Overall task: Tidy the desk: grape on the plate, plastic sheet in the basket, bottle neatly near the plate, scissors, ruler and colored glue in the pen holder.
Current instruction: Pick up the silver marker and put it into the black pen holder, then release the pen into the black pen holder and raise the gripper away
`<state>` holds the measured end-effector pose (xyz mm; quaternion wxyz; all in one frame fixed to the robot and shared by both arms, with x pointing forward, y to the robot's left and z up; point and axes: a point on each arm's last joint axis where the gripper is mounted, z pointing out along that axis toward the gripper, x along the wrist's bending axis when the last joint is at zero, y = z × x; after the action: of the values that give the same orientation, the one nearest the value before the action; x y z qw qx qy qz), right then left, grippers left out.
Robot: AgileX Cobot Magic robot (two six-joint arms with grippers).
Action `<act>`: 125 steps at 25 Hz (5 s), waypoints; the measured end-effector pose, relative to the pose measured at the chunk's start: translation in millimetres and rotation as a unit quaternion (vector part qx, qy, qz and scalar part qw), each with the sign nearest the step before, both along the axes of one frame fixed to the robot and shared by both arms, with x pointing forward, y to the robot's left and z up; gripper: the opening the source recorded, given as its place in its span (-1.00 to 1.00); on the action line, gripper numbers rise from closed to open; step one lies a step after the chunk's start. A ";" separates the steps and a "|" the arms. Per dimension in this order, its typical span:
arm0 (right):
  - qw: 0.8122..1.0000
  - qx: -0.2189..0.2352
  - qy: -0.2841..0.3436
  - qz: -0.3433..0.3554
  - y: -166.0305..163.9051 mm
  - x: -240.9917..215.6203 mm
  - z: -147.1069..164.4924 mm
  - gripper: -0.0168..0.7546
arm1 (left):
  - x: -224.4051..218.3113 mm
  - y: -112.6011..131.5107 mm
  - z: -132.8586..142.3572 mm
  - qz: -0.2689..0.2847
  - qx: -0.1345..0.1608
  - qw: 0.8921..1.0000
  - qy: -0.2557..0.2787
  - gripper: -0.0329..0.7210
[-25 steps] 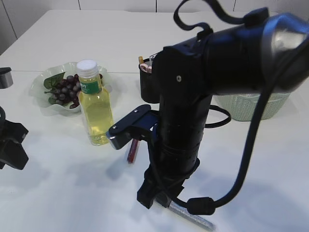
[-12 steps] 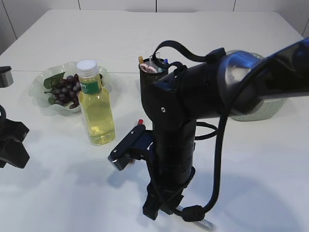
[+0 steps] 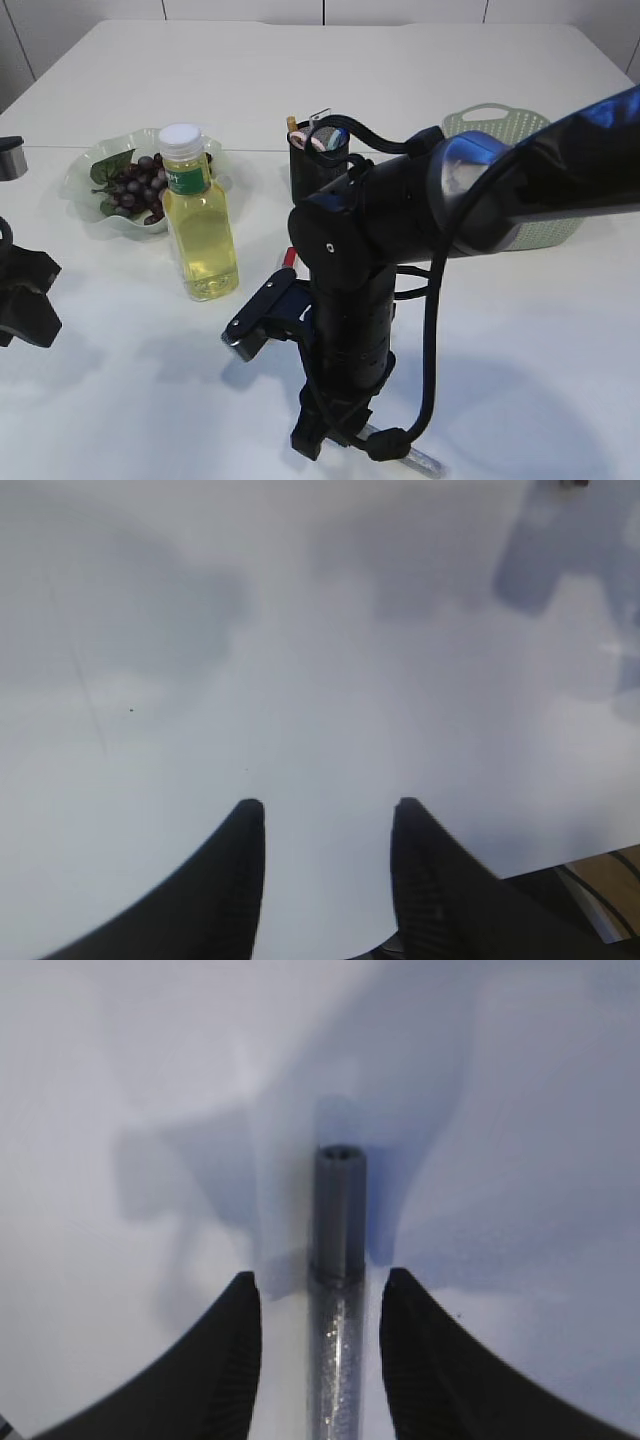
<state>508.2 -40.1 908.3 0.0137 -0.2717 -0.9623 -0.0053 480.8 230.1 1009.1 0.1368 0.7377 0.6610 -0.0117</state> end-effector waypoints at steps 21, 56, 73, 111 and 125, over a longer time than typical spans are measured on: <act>1.000 -0.012 0.006 0.003 0.1 1.3 -13.1 -0.54 | 0.2 0.0 0.0 0.000 0.000 1.000 -0.001 -0.09; 0.969 0.216 -0.051 -0.108 -25.7 85.1 100.4 -0.64 | 0.2 0.0 0.0 0.000 0.000 1.000 -0.001 -0.09; 0.813 0.508 -0.270 -0.090 -101.0 170.6 191.4 -0.64 | -1.8 -0.1 -0.3 -0.001 0.000 1.000 0.010 -0.09; 0.764 0.497 -0.400 -0.096 -96.4 270.8 104.4 -0.23 | -3.6 -0.1 -0.5 -0.003 0.000 1.000 0.020 -0.09; 0.803 0.470 -0.293 -0.220 -101.5 252.8 134.5 0.13 | -3.0 -0.1 -0.4 -0.002 0.000 1.000 0.017 -0.09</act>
<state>761.0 -141.6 1042.8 -0.1447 -0.4218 -0.7145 -0.5391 477.8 230.0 1008.7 0.1260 0.7389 0.6615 -0.0244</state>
